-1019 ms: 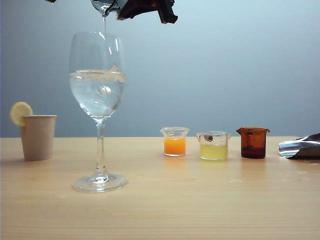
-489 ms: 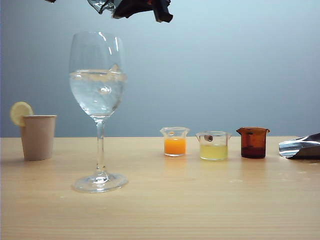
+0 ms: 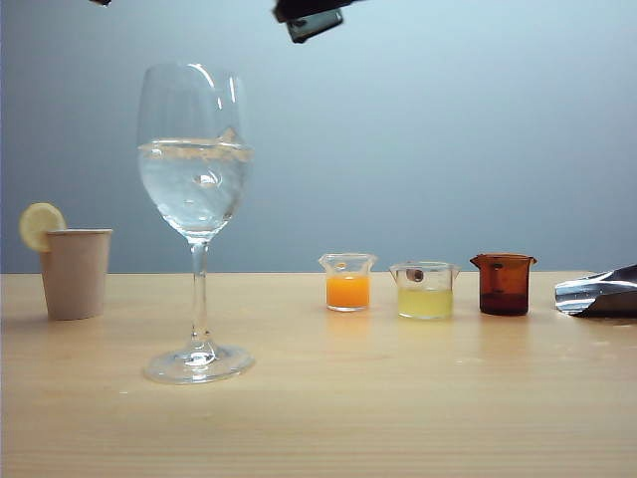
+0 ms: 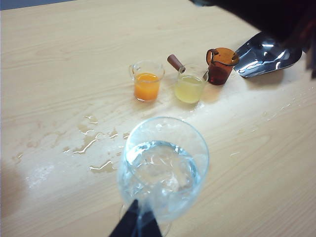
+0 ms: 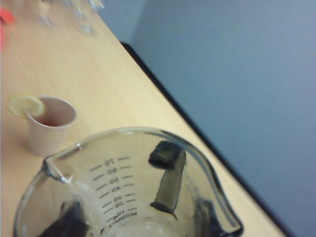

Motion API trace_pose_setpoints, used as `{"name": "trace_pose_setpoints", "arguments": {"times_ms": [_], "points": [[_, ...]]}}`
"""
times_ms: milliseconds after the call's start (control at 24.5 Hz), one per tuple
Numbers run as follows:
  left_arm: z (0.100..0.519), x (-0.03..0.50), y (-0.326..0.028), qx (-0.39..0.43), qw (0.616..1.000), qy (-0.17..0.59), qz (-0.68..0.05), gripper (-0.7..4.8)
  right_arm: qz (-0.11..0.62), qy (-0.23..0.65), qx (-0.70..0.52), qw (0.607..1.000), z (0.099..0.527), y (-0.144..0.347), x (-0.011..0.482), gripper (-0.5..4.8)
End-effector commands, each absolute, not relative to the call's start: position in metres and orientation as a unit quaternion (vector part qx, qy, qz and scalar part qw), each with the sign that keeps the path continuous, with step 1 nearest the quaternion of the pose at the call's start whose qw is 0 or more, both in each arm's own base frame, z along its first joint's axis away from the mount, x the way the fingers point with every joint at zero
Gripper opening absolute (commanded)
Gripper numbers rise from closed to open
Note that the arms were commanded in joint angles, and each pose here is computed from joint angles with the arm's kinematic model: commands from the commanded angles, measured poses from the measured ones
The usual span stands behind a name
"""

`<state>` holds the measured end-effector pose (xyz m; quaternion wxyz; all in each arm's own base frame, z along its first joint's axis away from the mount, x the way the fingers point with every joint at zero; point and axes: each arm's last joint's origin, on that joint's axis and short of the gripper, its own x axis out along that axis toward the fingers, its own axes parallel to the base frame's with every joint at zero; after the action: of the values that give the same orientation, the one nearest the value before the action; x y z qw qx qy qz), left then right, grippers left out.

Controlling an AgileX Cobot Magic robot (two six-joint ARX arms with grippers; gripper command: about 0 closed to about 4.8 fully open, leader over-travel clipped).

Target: Pick up the first measuring cup from the left, pour the coconut rum inside into the goblet, and finally put the measuring cup back in its original place.

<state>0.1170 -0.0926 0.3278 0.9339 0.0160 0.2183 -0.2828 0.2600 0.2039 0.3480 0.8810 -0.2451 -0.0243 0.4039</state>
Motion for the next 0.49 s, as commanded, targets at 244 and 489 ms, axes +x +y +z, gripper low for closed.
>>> {"name": "trace_pose_setpoints", "arguments": {"times_ms": [244, 489], "points": [[0.330, 0.117, -0.092, 0.011, 0.935, 0.214, -0.282, -0.05, 0.434, 0.049, -0.183, 0.881, 0.296, 0.181, 0.266, 1.35], [0.330, 0.117, -0.092, 0.012, 0.935, 0.214, -0.282, -0.05, 0.422, 0.051, -0.119, 0.898, 0.241, 0.172, 0.256, 1.35]]}}
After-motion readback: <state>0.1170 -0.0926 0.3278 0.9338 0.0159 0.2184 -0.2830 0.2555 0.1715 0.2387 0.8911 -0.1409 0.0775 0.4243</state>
